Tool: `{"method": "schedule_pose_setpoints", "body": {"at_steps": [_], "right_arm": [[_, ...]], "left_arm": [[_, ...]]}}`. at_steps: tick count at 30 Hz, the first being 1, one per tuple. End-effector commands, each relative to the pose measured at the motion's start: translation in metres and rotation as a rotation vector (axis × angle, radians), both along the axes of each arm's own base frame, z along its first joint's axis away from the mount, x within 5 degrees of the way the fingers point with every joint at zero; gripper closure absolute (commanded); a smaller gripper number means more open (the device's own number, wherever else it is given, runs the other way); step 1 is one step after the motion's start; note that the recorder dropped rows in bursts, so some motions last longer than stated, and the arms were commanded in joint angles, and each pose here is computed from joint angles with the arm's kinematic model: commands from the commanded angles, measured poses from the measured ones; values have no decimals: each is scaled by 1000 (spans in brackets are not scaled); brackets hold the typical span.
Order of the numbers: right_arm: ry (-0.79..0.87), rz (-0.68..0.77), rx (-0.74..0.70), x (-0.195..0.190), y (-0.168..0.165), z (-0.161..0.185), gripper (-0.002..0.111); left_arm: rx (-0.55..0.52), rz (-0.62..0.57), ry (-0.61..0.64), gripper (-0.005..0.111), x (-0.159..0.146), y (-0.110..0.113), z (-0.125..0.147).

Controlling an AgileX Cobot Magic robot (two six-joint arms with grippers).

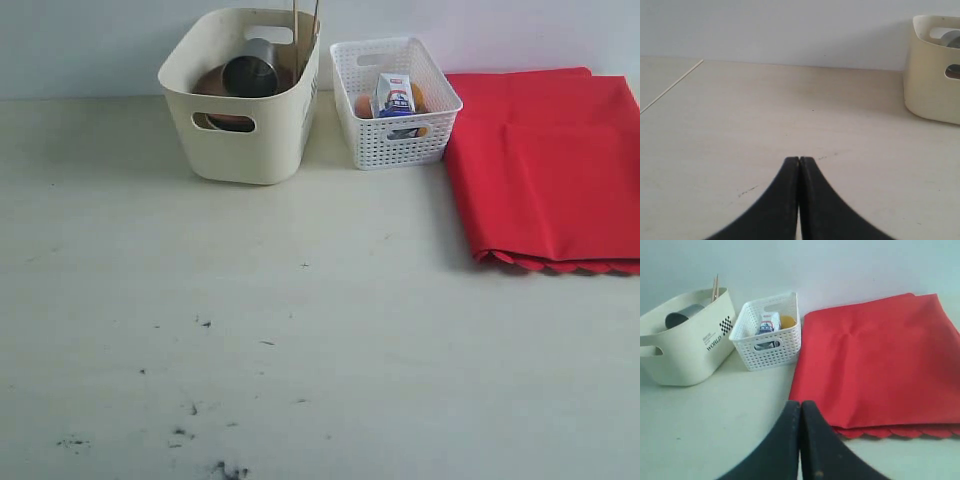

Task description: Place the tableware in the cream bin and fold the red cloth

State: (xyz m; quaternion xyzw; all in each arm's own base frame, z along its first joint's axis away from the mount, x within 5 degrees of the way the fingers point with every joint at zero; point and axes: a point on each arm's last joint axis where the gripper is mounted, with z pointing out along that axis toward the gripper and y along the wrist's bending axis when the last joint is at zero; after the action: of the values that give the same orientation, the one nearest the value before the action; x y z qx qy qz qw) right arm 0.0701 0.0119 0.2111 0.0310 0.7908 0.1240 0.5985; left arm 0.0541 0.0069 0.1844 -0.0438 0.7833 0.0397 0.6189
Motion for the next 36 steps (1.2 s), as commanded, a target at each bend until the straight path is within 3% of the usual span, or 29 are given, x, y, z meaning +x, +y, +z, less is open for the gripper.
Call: {"method": "schedule_pose_setpoints", "body": {"at_steps": [1,18,27,36], "right_arm": [[-32,10,-40,-2,-1,-22,108],[-52,4,-34,-2,-1,-20,108],[-49,-141,-38,-1,-11,-20,108],[-102,-144,-34,-12,-11,-19,108]], "left_arm": [[-1,2,-8,104,0,0,1],[-1,2,-8,104,0,0,1],[-1,2,-8,104,0,0,1],[-1,2,-8,104,0,0,1]]}}
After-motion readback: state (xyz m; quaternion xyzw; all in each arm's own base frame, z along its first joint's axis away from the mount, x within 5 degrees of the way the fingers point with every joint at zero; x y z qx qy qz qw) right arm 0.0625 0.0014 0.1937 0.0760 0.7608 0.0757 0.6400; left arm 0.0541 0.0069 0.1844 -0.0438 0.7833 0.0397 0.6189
